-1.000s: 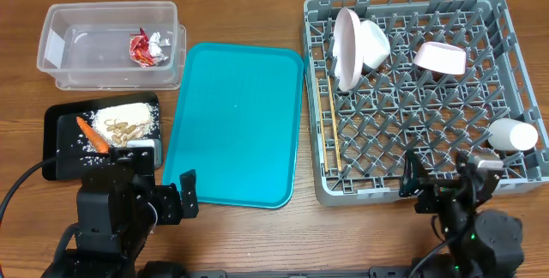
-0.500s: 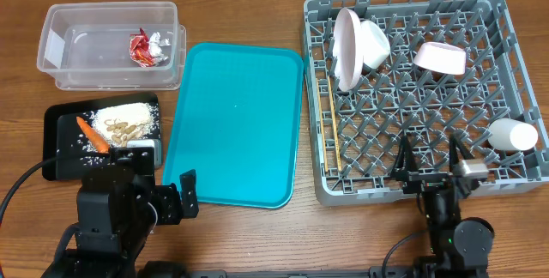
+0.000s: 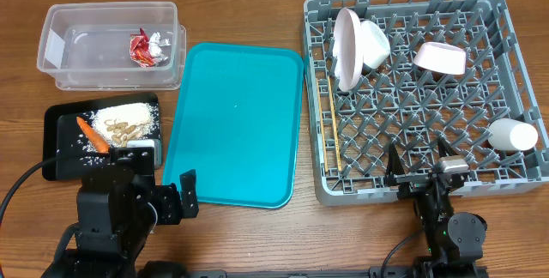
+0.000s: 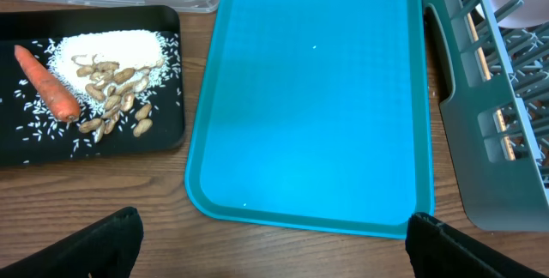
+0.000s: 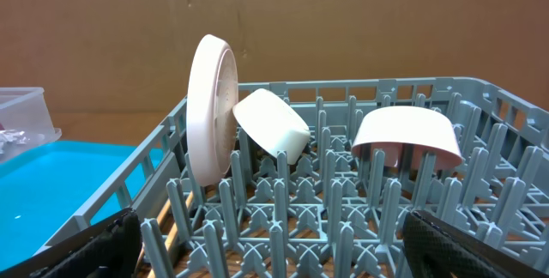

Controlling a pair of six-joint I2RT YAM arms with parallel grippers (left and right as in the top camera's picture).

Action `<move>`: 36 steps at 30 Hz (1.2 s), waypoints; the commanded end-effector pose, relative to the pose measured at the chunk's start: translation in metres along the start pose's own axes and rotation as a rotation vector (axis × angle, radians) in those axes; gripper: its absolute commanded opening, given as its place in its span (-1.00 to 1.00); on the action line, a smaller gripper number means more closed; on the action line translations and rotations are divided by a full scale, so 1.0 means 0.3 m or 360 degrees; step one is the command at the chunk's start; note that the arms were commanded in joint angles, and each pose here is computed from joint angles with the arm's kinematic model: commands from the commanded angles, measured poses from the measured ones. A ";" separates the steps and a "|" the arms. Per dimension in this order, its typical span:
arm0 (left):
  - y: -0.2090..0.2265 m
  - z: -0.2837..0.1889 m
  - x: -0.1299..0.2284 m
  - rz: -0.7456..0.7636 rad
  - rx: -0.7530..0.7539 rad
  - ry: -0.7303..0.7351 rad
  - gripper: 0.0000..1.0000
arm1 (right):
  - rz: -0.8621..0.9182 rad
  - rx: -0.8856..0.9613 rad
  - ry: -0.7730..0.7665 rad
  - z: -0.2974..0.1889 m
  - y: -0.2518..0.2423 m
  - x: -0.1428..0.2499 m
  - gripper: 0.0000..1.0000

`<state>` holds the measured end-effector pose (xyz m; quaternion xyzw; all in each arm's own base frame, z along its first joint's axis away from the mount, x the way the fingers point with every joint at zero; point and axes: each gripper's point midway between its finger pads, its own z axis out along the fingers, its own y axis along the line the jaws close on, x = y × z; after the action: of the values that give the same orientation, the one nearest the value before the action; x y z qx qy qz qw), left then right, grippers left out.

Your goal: Sort waste into correct bins and load items into the dishwasher

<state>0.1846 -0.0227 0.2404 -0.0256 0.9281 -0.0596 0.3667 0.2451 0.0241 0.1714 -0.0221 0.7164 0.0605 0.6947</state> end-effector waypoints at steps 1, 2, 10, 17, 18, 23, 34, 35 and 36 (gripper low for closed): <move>0.008 0.002 0.000 -0.0032 -0.0019 -0.0007 1.00 | -0.0013 0.0003 -0.0010 0.000 -0.002 0.003 1.00; 0.008 0.002 0.000 -0.0032 -0.0019 -0.0007 1.00 | -0.0013 0.0002 -0.0011 0.000 -0.002 0.003 1.00; 0.008 0.002 0.000 -0.0032 -0.0019 -0.0007 1.00 | -0.0013 0.0002 -0.0010 0.000 -0.002 0.003 1.00; 0.008 0.002 0.000 -0.0032 -0.0019 -0.0007 1.00 | -0.0012 0.0003 -0.0010 0.000 -0.002 0.003 1.00; 0.009 0.002 0.004 -0.0029 -0.0021 -0.0004 1.00 | -0.0013 0.0003 -0.0010 0.000 -0.002 0.003 1.00; 0.036 0.026 0.013 -0.0006 -0.0068 -0.0114 0.99 | -0.0013 0.0003 -0.0010 0.000 -0.002 0.003 1.00; 0.045 0.252 0.002 -0.0002 0.0093 -0.1013 1.00 | -0.0013 0.0002 -0.0010 0.000 -0.002 0.003 1.00; 0.044 0.243 -0.014 0.0013 0.0103 -0.1135 1.00 | -0.0013 0.0002 -0.0010 0.000 -0.002 0.003 1.00; 0.041 0.232 -0.028 0.0055 0.0103 -0.1233 1.00 | -0.0012 0.0002 -0.0010 0.000 -0.002 0.003 1.00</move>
<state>0.2378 -0.0171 0.1899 -0.0339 0.7600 -0.0777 0.6444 0.2451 0.0241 0.1716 -0.0235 0.7161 0.0591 0.6951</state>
